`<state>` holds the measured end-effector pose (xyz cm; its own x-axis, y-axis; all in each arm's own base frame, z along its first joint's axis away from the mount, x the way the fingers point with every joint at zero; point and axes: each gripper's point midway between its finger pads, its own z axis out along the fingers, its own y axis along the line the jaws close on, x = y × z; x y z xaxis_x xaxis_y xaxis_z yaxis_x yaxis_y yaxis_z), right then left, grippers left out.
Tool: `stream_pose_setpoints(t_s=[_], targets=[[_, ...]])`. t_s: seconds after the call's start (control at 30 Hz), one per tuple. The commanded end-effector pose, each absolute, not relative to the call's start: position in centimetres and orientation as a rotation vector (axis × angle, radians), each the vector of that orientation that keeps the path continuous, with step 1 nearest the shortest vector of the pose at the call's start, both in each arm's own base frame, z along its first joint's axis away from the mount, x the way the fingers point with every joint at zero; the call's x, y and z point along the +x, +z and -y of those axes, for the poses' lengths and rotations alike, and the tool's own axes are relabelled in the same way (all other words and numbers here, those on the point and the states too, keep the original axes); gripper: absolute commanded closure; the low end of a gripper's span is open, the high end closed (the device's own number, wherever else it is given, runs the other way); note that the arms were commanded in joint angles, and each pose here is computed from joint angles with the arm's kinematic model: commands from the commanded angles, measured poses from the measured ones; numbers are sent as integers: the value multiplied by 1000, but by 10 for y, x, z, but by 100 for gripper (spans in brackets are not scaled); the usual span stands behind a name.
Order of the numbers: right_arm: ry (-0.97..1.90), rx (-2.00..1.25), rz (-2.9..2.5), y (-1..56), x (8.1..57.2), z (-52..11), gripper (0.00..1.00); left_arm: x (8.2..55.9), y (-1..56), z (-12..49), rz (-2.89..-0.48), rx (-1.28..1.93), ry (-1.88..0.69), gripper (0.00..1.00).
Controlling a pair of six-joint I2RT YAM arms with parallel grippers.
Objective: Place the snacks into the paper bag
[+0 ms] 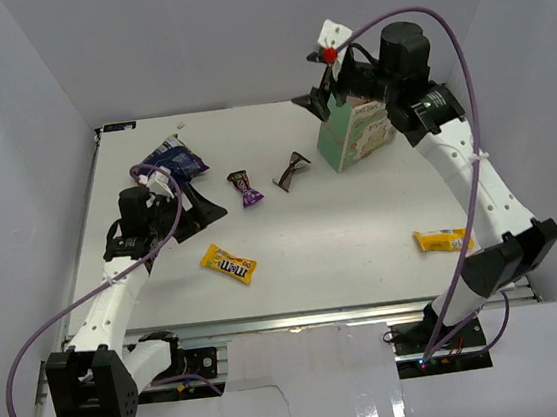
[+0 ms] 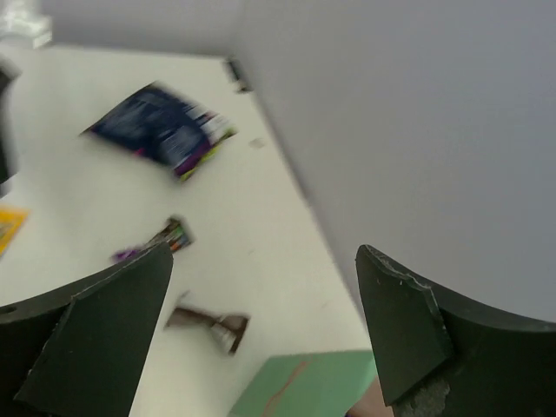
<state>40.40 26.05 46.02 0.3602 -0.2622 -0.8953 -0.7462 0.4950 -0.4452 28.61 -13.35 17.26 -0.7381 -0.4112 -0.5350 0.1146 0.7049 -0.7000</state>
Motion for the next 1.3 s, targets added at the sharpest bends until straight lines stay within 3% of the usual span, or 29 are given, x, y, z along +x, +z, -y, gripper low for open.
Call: stream_pose_setpoints(t_s=[0.0, 0.13, 0.23, 0.37, 0.5, 0.77, 1.13, 1.27], targets=[[721, -1476, -1257, 381, 297, -260, 8, 299, 187, 135, -2211, -196, -921, 2], [650, -1650, -1400, 310, 249, -219, 8, 297, 160, 127, -2405, -357, -699, 2], [564, -1657, -1644, 249, 237, -185, 9, 274, 136, 114, -2566, -679, -449, 10], [535, -1552, -1841, 202, 228, -153, 10, 233, 106, 124, -2626, -1202, -409, 23], [559, -1423, -1973, 176, 231, -134, 9, 221, 88, 126, -2608, -1415, -361, 24], [692, -1328, -2030, 164, 229, -134, 0, 247, 60, 116, -2501, -1456, -266, 22], [707, -1281, -2023, 172, 231, -130, 5, 265, 28, 126, -2531, -1369, -314, 23], [725, -1272, -2028, 171, 228, -131, 5, 265, 20, 127, -2548, -1352, -309, 37]])
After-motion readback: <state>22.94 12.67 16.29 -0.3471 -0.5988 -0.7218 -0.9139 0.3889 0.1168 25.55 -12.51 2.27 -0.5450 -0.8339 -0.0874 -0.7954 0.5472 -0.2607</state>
